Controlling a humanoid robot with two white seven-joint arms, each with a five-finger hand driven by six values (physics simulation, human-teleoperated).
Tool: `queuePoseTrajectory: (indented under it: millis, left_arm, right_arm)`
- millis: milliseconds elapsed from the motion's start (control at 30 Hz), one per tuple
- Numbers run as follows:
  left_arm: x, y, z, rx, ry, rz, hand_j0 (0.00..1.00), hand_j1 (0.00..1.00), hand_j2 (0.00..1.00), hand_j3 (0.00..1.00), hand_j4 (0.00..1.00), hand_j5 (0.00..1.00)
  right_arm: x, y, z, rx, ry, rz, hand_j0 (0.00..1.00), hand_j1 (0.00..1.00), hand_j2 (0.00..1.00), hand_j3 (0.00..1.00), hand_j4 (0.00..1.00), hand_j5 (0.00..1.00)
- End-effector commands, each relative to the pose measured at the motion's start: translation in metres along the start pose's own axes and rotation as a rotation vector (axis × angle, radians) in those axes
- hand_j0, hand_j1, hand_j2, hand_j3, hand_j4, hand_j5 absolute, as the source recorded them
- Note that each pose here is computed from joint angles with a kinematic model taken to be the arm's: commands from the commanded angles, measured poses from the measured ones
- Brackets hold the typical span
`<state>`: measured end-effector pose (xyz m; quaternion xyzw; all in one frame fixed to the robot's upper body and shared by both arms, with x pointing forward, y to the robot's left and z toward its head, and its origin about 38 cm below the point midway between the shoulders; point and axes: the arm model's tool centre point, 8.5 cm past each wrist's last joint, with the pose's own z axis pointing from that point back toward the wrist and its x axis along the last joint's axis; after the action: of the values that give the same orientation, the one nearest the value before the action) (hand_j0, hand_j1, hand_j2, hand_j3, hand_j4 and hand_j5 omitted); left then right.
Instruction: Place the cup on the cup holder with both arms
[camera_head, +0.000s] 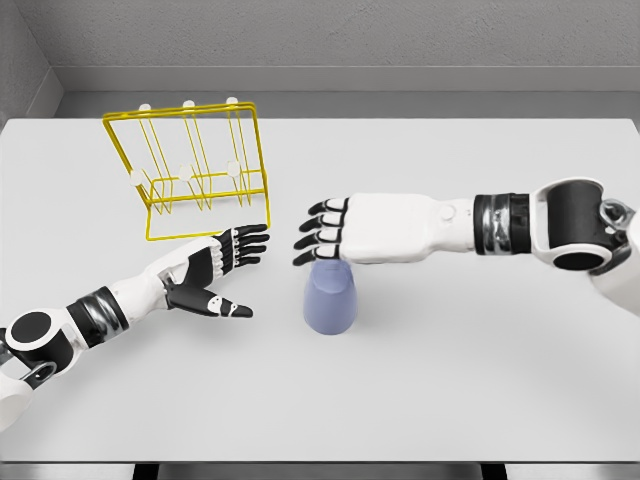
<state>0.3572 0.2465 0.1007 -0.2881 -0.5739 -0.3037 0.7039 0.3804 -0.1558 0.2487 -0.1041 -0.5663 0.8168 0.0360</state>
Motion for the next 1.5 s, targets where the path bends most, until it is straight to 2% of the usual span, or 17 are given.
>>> queuePoseTrajectory:
  millis: [0, 100, 133, 167, 300, 433, 467, 567, 633, 700, 933, 1133, 1467]
  left_arm:
    - [0.0, 0.0, 0.0, 0.0, -0.001, 0.003, 1.0, 1.0, 1.0, 1.0, 1.0, 1.0]
    - [0.0, -0.004, -0.005, -0.01, -0.008, 0.001, 1.0, 1.0, 1.0, 1.0, 1.0, 1.0]
    - [-0.001, -0.008, -0.009, -0.016, -0.011, -0.005, 1.0, 1.0, 1.0, 1.0, 1.0, 1.0]
    - [-0.001, -0.009, -0.01, -0.02, -0.013, -0.008, 1.0, 1.0, 1.0, 1.0, 1.0, 1.0]
    - [0.001, -0.015, -0.018, -0.034, -0.026, -0.012, 1.0, 1.0, 1.0, 1.0, 1.0, 1.0]
    - [0.002, -0.019, -0.026, -0.047, -0.031, -0.016, 1.0, 1.0, 1.0, 1.0, 1.0, 1.0]
    - [0.002, -0.019, -0.026, -0.048, -0.032, -0.021, 1.0, 1.0, 1.0, 1.0, 1.0, 1.0]
    - [0.002, -0.025, -0.033, -0.06, -0.04, -0.011, 1.0, 1.0, 1.0, 1.0, 1.0, 1.0]
    - [0.0, -0.028, -0.035, -0.07, -0.034, -0.019, 1.0, 1.0, 1.0, 1.0, 1.0, 1.0]
    - [0.001, -0.032, -0.039, -0.078, -0.041, -0.019, 1.0, 1.0, 1.0, 1.0, 1.0, 1.0]
    - [-0.001, -0.04, -0.045, -0.093, -0.048, -0.013, 1.0, 1.0, 1.0, 1.0, 1.0, 1.0]
    - [0.001, -0.041, -0.052, -0.094, -0.06, -0.008, 1.0, 1.0, 1.0, 1.0, 1.0, 1.0]
    - [-0.007, -0.044, -0.061, -0.093, -0.053, 0.005, 1.0, 1.0, 1.0, 1.0, 1.0, 1.0]
  right_arm:
    - [-0.009, -0.016, 0.013, -0.068, 0.023, -0.026, 1.0, 1.0, 1.0, 1.0, 1.0, 1.0]
    - [-0.036, -0.036, 0.079, -0.15, 0.156, -0.071, 1.0, 1.0, 1.0, 1.0, 1.0, 1.0]
    - [-0.049, -0.039, 0.103, -0.194, 0.223, -0.099, 1.0, 1.0, 1.0, 1.0, 1.0, 1.0]
    - [-0.062, -0.034, 0.12, -0.236, 0.272, -0.156, 1.0, 1.0, 1.0, 1.0, 1.0, 1.0]
    - [-0.082, 0.0, 0.167, -0.314, 0.418, -0.297, 1.0, 1.0, 1.0, 1.0, 1.0, 1.0]
    - [-0.075, 0.047, 0.167, -0.362, 0.417, -0.486, 1.0, 1.0, 1.0, 1.0, 1.0, 1.0]
    - [-0.073, 0.062, 0.167, -0.353, 0.428, -0.525, 1.0, 1.0, 1.0, 1.0, 1.0, 1.0]
    - [-0.084, 0.1, 0.174, -0.406, 0.515, -0.638, 1.0, 1.0, 1.0, 1.0, 1.0, 1.0]
    - [-0.083, 0.105, 0.173, -0.399, 0.519, -0.647, 1.0, 1.0, 1.0, 1.0, 1.0, 1.0]
    - [-0.083, 0.113, 0.185, -0.408, 0.556, -0.665, 1.0, 1.0, 1.0, 1.0, 1.0, 1.0]
    - [-0.082, 0.112, 0.174, -0.434, 0.535, -0.672, 1.0, 1.0, 1.0, 1.0, 1.0, 1.0]
    - [-0.081, 0.116, 0.174, -0.428, 0.538, -0.68, 1.0, 1.0, 1.0, 1.0, 1.0, 1.0]
    - [-0.08, 0.118, 0.174, -0.427, 0.539, -0.685, 1.0, 1.0, 1.0, 1.0, 1.0, 1.0]
